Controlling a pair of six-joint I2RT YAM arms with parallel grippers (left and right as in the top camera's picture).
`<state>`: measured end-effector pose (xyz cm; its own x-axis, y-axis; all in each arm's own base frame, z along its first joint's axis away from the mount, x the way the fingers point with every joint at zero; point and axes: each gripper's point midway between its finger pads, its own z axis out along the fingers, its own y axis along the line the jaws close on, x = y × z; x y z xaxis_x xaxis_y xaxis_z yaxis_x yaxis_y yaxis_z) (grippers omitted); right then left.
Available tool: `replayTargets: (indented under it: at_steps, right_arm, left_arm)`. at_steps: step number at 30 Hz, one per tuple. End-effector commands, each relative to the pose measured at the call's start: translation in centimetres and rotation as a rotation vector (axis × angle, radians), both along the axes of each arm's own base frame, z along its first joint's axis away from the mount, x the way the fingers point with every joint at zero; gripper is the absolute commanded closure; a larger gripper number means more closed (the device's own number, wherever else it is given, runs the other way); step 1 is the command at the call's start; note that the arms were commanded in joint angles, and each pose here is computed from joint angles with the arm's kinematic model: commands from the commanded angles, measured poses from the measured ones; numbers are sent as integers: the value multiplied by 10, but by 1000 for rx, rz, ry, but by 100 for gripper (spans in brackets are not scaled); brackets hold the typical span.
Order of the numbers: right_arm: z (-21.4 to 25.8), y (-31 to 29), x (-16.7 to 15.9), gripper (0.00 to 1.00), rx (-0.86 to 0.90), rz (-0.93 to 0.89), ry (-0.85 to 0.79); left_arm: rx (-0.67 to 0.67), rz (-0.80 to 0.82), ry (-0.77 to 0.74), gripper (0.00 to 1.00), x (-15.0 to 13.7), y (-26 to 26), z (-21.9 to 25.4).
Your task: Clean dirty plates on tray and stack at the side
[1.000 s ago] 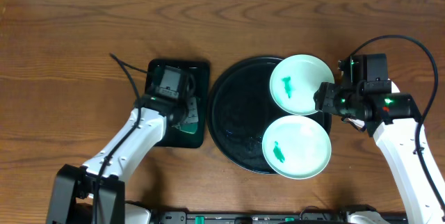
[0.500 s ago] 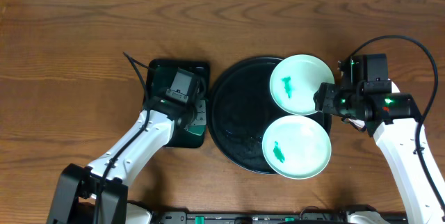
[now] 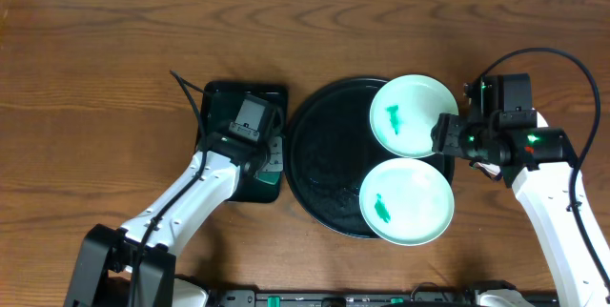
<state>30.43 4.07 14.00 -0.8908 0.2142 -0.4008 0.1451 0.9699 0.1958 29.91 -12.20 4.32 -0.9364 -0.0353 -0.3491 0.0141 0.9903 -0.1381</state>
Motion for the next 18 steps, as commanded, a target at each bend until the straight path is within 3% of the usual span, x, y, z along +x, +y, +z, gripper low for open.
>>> replayTargets:
  at_steps: [1, 14, 18]
  right_arm:
    - [0, -15, 4, 32, -94, 3, -17]
    - [-31, -41, 58, 34, -148, 14, -71]
    - [-36, -45, 75, 40, -149, 2, -108]
  left_arm:
    - [49, -7, -15, 92, 1, 6, -2]
    - [114, 22, -48, 92, 7, 18, -1]
    - [115, 22, -45, 92, 7, 18, -1]
